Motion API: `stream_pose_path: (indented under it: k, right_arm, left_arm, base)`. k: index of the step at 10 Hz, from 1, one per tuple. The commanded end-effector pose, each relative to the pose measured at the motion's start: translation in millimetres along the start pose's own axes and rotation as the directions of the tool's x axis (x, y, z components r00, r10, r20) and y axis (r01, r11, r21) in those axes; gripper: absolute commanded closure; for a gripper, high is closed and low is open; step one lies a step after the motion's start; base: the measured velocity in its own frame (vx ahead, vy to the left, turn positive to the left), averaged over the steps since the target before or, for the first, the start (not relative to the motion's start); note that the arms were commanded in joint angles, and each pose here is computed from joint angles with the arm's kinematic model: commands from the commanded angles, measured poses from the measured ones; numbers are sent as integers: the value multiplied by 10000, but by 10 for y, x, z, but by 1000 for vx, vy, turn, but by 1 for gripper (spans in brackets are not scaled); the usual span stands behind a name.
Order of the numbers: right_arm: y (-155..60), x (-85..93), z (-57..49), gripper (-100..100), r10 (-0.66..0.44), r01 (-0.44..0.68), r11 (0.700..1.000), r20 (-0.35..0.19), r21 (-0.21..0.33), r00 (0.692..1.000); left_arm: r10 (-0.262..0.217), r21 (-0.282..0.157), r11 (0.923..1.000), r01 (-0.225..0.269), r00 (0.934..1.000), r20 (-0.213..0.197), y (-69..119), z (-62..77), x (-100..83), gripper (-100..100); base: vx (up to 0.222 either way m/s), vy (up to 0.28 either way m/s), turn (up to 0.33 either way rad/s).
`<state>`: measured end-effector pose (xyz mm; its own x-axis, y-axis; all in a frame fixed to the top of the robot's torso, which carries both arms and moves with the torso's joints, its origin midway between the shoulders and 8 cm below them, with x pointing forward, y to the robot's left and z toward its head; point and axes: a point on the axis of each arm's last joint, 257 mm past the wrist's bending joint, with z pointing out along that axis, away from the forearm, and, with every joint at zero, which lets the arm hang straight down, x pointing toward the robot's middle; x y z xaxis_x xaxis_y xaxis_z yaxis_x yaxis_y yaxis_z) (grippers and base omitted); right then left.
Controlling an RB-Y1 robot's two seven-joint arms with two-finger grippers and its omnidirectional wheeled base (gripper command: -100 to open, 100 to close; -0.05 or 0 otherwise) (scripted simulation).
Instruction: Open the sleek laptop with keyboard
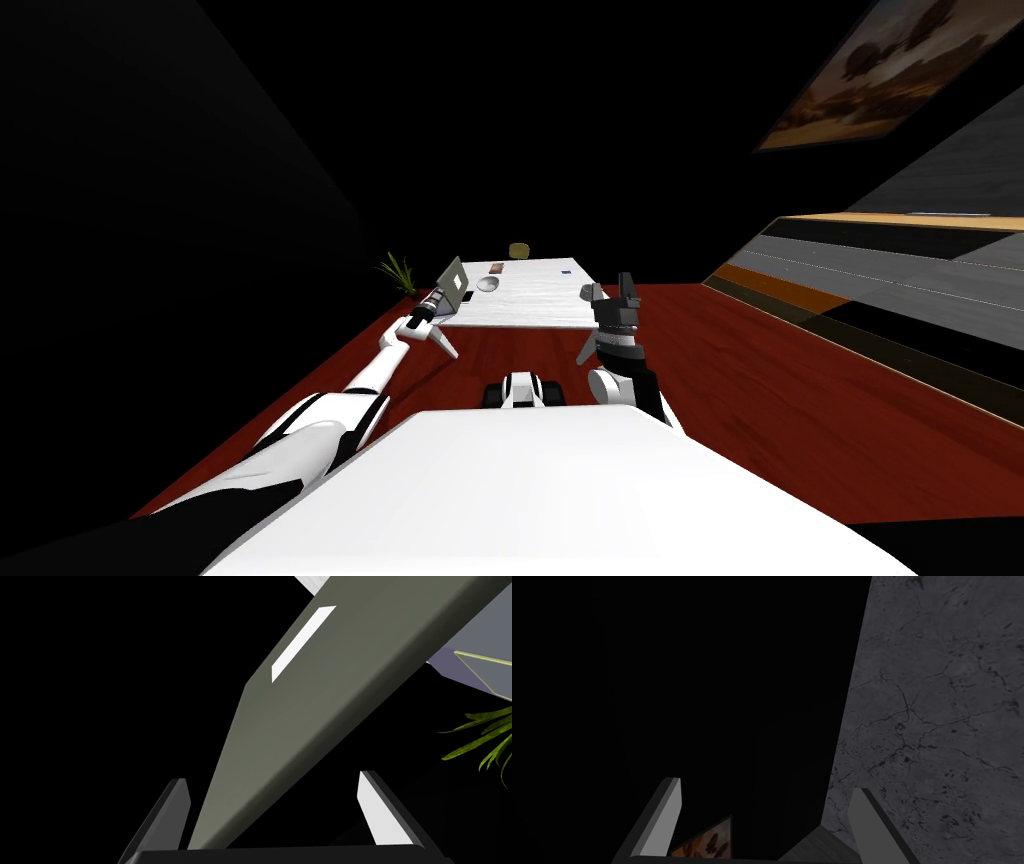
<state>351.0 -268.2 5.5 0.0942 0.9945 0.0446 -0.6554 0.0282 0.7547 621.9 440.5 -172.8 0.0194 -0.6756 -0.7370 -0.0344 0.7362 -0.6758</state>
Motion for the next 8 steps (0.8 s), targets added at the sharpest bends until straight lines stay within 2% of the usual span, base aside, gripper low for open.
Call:
stream_pose_path:
  k: [1, 2, 3, 4, 5, 6, 8]
  right_arm:
    - [0, 1, 0, 0, 2, -2, 10000, 0, -1, 10000]
    - [0, 1, 1, 0, 3, -3, 10000, 0, -2, 10000]
    - [0, 1, 0, 0, 2, -2, 10000, 0, -1, 10000]
    - [0, 0, 0, 0, 2, -2, 10000, 0, -1, 10000]
    - [0, 1, 0, 0, 2, -2, 10000, 0, -1, 10000]
    - [0, 1, 1, 0, 2, -2, 10000, 0, -1, 10000]
    - [0, 0, 0, 0, 1, -1, 10000, 0, 0, 10000]
  left_arm:
    - [-17, 388, 9992, 1, 9992, 412, -129, 160, -359, -100]
    - [-19, -123, 9999, 24, 9993, 367, 121, 133, -337, -100]
    - [-20, -342, 9994, 31, 9994, 340, 231, 113, -322, -100]
    - [-38, 249, 9997, 19, 9969, 782, 13, 212, -676, -100]
    - [-61, 68, 10000, 55, 9962, 873, 77, 246, -734, -100]
    - [-56, -319, 9995, 83, 9964, 842, 269, 207, -714, -100]
    - [-54, -522, 9986, 98, 9966, 825, 370, 183, -703, -100]
  base:
    - [-67, -68, -47]
    - [-37, -39, -18]
    - [-13, -17, -12]
    - [-56, -59, -49]
    - [-78, -67, -28]
    - [-42, -36, -1]
    - [0, -5, -5]
